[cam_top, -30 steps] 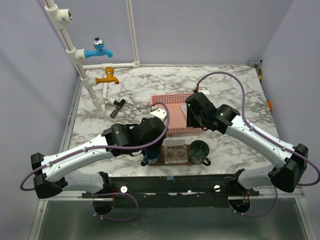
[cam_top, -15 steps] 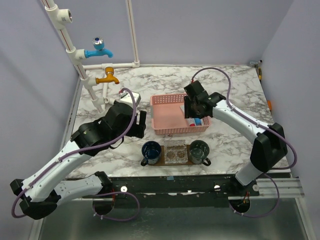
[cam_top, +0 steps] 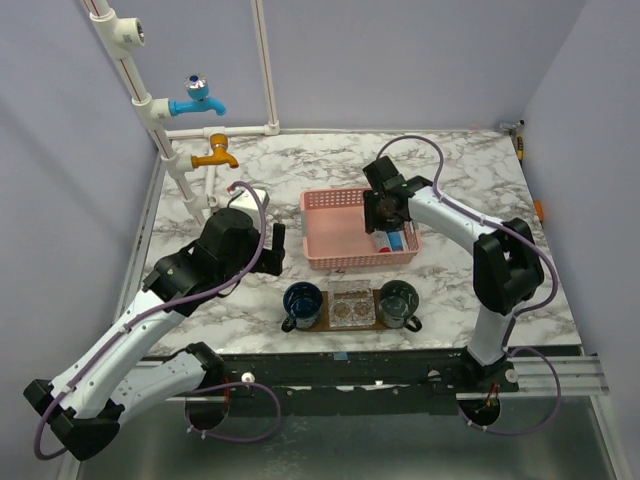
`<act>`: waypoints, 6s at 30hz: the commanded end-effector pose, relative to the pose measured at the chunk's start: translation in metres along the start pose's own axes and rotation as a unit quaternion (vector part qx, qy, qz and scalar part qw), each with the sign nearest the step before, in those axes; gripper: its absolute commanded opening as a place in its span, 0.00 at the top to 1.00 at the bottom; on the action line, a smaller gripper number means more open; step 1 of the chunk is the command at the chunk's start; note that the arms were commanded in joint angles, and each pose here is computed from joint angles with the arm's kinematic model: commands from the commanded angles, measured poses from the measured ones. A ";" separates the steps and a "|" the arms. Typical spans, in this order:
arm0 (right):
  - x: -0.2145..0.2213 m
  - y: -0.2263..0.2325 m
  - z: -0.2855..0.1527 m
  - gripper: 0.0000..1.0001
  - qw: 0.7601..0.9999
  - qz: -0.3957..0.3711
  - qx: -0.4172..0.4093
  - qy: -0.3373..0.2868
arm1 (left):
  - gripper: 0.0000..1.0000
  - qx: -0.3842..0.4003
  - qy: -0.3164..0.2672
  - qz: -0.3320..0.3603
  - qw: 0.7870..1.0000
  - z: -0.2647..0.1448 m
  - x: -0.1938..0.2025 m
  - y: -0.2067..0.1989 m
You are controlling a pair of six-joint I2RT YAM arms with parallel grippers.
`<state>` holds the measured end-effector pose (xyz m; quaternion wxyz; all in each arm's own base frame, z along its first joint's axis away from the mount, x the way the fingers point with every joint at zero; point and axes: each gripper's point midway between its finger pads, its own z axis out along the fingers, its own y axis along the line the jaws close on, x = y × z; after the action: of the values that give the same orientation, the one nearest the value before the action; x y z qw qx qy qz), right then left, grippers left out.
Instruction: Prepare toiletry sets of a toothbrush and toothpaste on the tray
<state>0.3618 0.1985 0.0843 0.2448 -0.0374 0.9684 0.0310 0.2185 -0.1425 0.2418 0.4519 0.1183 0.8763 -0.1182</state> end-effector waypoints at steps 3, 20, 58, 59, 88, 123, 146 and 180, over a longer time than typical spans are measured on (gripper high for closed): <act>-0.006 0.000 0.022 0.47 1.000 -0.003 -0.006 0.012 | 0.02 0.024 -0.017 0.007 1.000 0.010 -0.001 -0.007; 0.024 0.000 0.052 0.51 0.998 -0.012 -0.014 0.062 | 0.02 0.028 0.010 -0.001 1.000 0.042 0.027 -0.009; -0.037 0.036 -0.027 0.82 0.992 -0.004 -0.117 -0.052 | 0.02 0.032 0.003 -0.013 0.999 0.040 0.024 -0.009; -0.039 0.037 -0.033 0.82 0.991 -0.007 -0.120 -0.060 | 0.02 0.037 0.003 -0.014 0.999 0.039 0.024 -0.011; 0.024 0.083 -0.214 0.82 0.909 -0.213 -0.259 -0.247 | 0.01 0.266 0.034 -0.098 0.958 -0.066 -0.053 -0.097; 0.079 0.159 -0.301 0.82 0.854 -0.305 -0.281 -0.313 | 0.16 0.321 0.093 -0.140 0.932 -0.093 -0.057 -0.104; 0.083 0.172 -0.303 0.82 0.849 -0.309 -0.272 -0.331 | 0.47 0.373 0.107 -0.152 0.909 -0.099 -0.054 -0.111; 0.089 0.167 -0.294 0.52 0.858 -0.289 -0.255 -0.338 | 1.00 0.379 0.104 -0.147 0.908 -0.101 -0.049 -0.110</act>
<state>0.1245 0.3418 0.2977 0.5147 -0.3978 0.7295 0.2114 0.1381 -0.2247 0.3424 0.2368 0.1542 0.8221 -0.4943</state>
